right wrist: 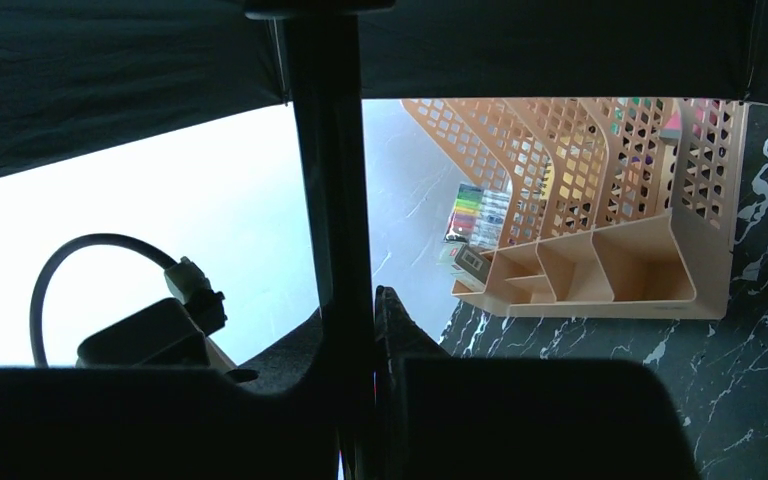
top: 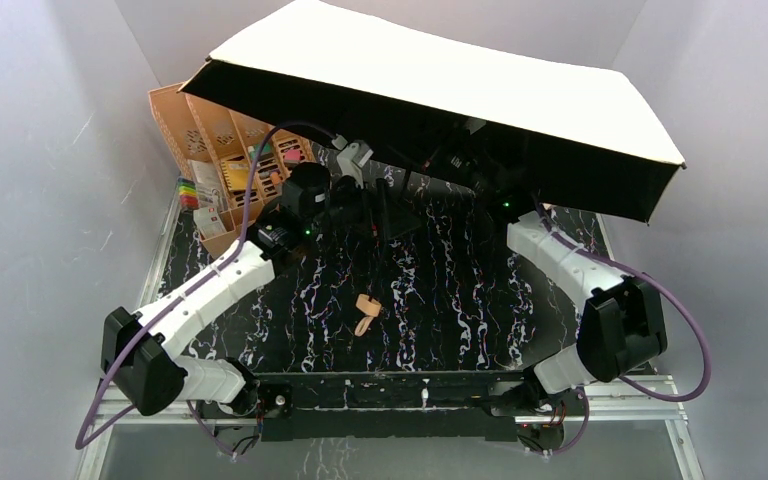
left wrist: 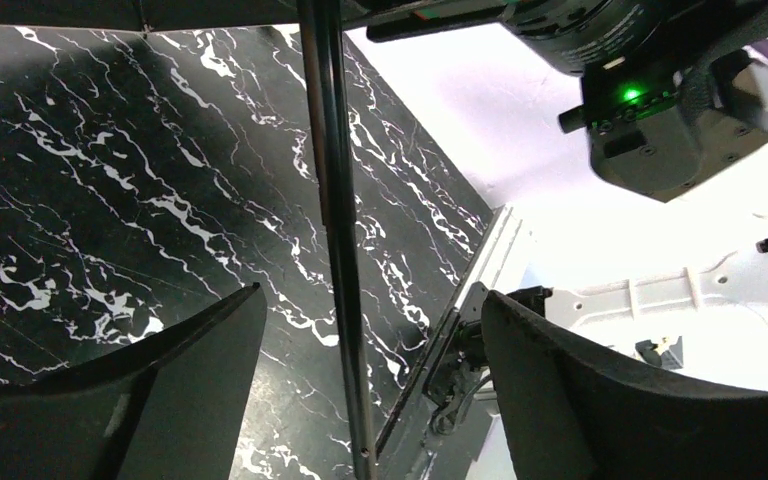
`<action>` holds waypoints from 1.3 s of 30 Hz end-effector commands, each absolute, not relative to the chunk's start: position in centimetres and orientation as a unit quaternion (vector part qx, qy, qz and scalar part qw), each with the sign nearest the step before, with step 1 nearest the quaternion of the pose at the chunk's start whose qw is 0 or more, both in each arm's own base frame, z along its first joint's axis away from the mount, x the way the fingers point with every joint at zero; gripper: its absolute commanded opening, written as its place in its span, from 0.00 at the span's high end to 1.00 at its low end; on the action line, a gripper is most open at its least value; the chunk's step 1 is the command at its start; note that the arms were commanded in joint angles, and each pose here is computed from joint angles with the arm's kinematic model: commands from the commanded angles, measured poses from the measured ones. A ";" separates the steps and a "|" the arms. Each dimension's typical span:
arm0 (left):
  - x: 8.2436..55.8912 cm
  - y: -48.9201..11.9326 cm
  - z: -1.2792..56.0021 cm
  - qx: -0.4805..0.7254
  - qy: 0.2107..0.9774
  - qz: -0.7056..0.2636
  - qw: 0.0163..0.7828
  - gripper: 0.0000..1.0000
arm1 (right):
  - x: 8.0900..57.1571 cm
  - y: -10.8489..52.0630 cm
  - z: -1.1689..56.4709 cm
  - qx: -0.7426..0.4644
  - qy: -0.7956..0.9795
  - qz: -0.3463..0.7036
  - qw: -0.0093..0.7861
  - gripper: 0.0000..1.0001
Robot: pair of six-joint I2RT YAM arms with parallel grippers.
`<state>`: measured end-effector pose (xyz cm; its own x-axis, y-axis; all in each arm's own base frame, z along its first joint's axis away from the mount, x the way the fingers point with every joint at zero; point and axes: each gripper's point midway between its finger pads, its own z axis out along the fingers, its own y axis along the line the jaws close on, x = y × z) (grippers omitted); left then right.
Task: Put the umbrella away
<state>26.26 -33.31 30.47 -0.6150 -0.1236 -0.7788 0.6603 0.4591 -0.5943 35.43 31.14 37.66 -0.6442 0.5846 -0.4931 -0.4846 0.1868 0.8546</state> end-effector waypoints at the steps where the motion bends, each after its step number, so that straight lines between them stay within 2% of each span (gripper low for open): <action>1: 27.1 -33.7 32.7 0.191 0.738 -0.480 0.435 0.25 | 34.0 30.2 43.6 0.044 0.614 0.655 0.438 1.00; 10: 29.8 -33.6 31.7 0.195 0.769 -0.416 0.445 0.36 | 34.3 29.5 42.6 0.065 0.661 0.601 0.446 1.00; 20: 31.3 -34.4 31.5 0.198 0.776 -0.399 0.446 0.40 | 34.6 29.4 43.0 0.064 0.682 0.547 0.481 1.00; 24: 31.7 -34.6 31.6 0.196 0.776 -0.399 0.447 0.47 | 34.6 29.3 43.0 0.063 0.686 0.537 0.487 1.00; 28: 32.0 -34.8 31.8 0.193 0.775 -0.400 0.450 0.62 | 34.7 29.5 42.2 0.059 0.696 0.528 0.484 1.00; 31: 32.1 -34.8 31.9 0.187 0.775 -0.402 0.450 0.80 | 34.7 29.5 41.8 0.056 0.700 0.522 0.483 1.00; 33: 32.1 -34.9 31.9 0.183 0.776 -0.404 0.449 0.95 | 34.7 29.5 41.6 0.053 0.700 0.520 0.486 1.00; 34: 32.1 -34.8 32.0 0.178 0.776 -0.406 0.449 1.00 | 34.5 29.5 41.6 0.047 0.697 0.523 0.488 0.98; 36: 32.1 -34.8 32.1 0.171 0.776 -0.410 0.448 1.00 | 34.5 29.4 41.7 0.040 0.692 0.523 0.496 0.90; 39: 32.2 -34.8 32.3 0.154 0.776 -0.417 0.448 1.00 | 34.2 29.1 42.0 0.023 0.687 0.514 0.513 0.71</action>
